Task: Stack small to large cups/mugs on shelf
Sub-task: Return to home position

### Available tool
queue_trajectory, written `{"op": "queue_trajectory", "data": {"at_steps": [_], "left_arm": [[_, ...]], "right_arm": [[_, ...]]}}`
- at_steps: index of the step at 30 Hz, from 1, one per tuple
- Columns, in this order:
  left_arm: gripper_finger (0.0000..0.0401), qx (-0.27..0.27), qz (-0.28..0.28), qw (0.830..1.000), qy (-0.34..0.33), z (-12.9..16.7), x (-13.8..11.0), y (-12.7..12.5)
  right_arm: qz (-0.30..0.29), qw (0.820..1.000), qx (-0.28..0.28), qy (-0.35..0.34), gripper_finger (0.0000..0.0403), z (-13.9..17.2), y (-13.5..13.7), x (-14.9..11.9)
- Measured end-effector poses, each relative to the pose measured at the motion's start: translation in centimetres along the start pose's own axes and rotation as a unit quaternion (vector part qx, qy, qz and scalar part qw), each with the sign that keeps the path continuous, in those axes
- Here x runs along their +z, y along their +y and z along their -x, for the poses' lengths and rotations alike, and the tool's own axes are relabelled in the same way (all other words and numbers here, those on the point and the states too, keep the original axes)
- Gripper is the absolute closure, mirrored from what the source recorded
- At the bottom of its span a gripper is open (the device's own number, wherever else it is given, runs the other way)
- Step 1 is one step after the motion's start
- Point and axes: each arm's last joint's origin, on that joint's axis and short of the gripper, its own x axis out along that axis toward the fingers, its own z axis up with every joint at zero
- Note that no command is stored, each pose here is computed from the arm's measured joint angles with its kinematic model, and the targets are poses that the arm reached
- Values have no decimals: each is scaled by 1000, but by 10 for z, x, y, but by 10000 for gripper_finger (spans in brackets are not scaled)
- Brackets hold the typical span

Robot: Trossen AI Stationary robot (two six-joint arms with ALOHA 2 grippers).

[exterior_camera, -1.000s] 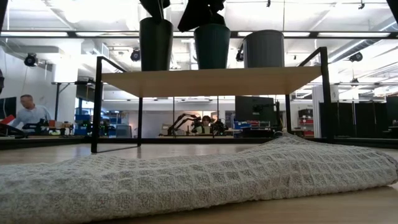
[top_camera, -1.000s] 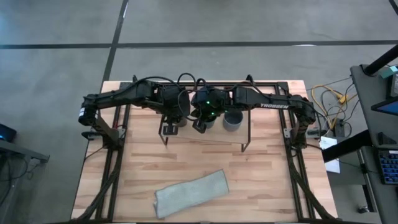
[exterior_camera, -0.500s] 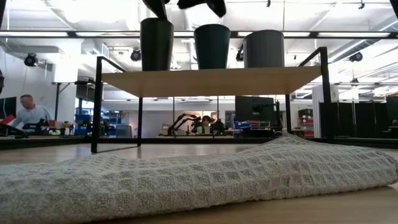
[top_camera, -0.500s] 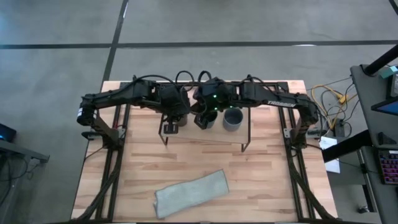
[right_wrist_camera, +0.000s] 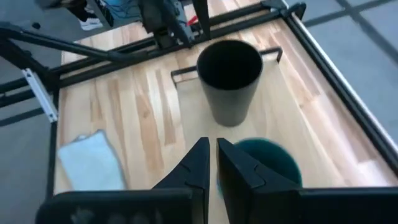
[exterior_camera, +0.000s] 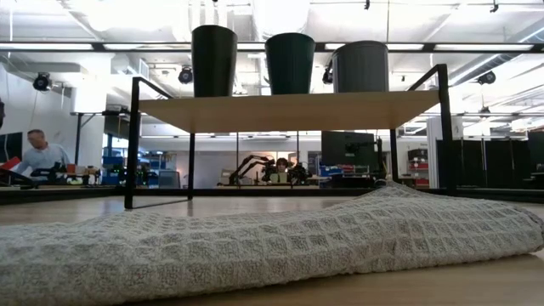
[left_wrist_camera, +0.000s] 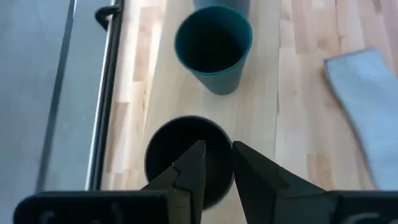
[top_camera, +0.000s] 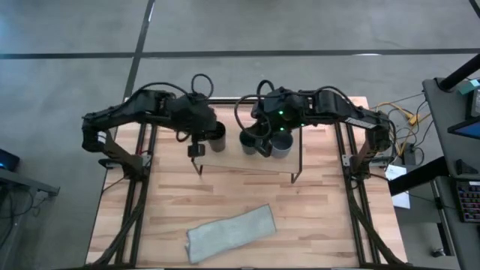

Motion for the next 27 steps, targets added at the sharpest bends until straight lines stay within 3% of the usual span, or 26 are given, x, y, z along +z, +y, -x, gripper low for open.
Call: {"op": "queue_trajectory", "data": {"at_steps": [6, 10, 15, 18, 24, 27], "left_arm": [[335, 3, 58, 998, -13, 19, -11, 2], [335, 7, 74, 997, -1, 30, -21, 3], [335, 13, 180, 982, 52, 50, -45, 2], [335, 35, 232, 972, 32, 64, -59, 4], [335, 46, 310, 950, -10, 86, -100, 2], [335, 46, 329, 941, -67, 86, -120, 0]], "right_arm": [[-16, 1000, 0, 2, 381, 18, 0, 2], [-14, 998, -13, 57, 381, 27, -2, -9], [-12, 989, -54, 138, 380, 38, -6, -30], [-7, 990, -67, 124, 380, 41, -4, -35], [2, 998, -33, 59, 380, 62, 0, -51], [-3, 1000, -11, 3, 380, 72, -2, -64]]}}
